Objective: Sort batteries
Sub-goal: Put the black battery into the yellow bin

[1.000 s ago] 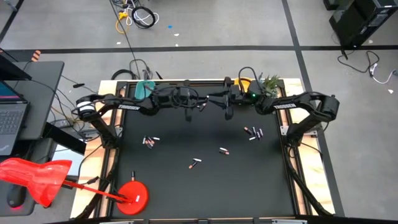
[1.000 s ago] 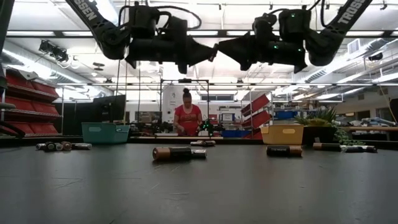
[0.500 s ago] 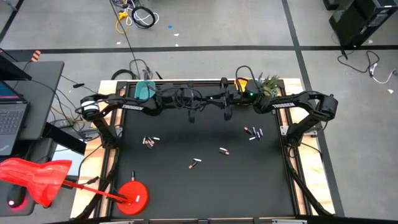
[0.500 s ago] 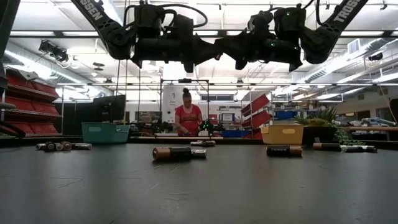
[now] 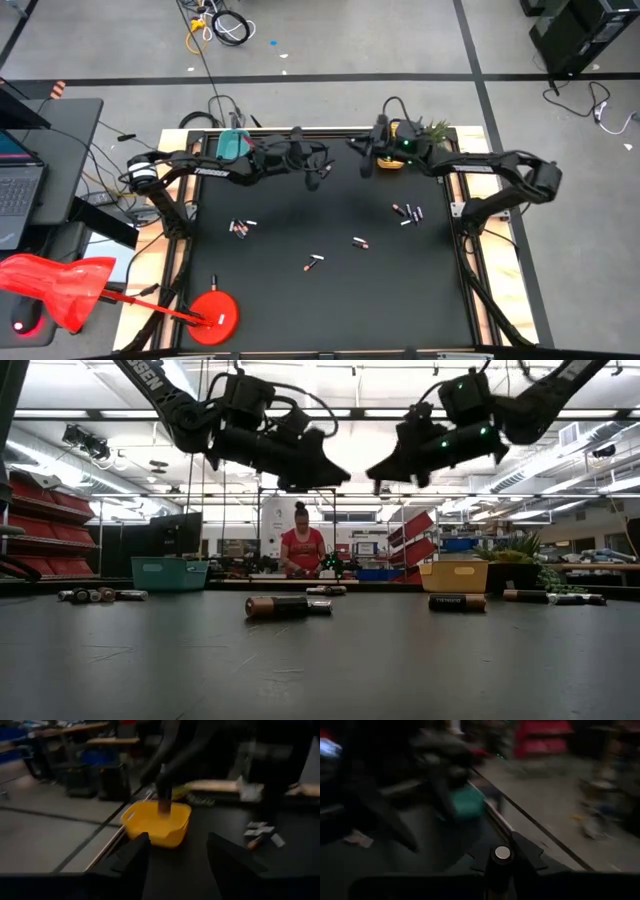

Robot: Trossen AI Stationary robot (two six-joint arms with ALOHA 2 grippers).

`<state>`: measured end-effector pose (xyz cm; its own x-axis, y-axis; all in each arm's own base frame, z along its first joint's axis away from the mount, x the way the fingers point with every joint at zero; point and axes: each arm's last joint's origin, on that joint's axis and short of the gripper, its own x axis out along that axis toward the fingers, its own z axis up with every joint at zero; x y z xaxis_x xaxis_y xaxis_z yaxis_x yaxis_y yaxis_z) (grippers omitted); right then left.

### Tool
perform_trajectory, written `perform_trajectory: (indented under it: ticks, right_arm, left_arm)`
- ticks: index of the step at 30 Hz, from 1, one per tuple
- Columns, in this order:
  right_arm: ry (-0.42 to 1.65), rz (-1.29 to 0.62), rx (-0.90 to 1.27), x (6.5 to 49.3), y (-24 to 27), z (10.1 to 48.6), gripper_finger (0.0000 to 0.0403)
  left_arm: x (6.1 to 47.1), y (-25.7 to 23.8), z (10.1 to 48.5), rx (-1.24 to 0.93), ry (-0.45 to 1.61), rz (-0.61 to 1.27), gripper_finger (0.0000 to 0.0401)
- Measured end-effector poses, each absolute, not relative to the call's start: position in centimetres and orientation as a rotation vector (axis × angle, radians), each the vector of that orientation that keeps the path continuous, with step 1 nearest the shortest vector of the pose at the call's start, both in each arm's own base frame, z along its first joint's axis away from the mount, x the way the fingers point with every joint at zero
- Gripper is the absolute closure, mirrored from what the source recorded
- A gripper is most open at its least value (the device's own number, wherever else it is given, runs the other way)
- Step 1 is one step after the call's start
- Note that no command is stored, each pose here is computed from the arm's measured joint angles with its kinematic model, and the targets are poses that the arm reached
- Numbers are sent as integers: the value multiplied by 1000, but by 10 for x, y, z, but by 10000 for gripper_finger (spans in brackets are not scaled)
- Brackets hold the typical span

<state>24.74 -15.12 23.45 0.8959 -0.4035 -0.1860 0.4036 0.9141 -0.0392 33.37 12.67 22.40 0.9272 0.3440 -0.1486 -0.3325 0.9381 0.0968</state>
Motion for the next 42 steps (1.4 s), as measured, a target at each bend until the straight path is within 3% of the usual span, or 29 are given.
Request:
perform_trajectory:
  ticks: [6,14,23,42]
  right_arm:
    - [404,-713,67,222,-160,227,350]
    - [557,-877,250,210,-176,199,350]
    - [606,-984,318,202,-180,191,350]
    - [568,-1103,482,198,-179,187,350]
  left_arm:
    - [329,127,219,165,205,378,202]
    - [320,133,206,218,251,419,228]
    - [306,132,184,207,304,456,238]
    - [255,116,161,305,33,513,239]
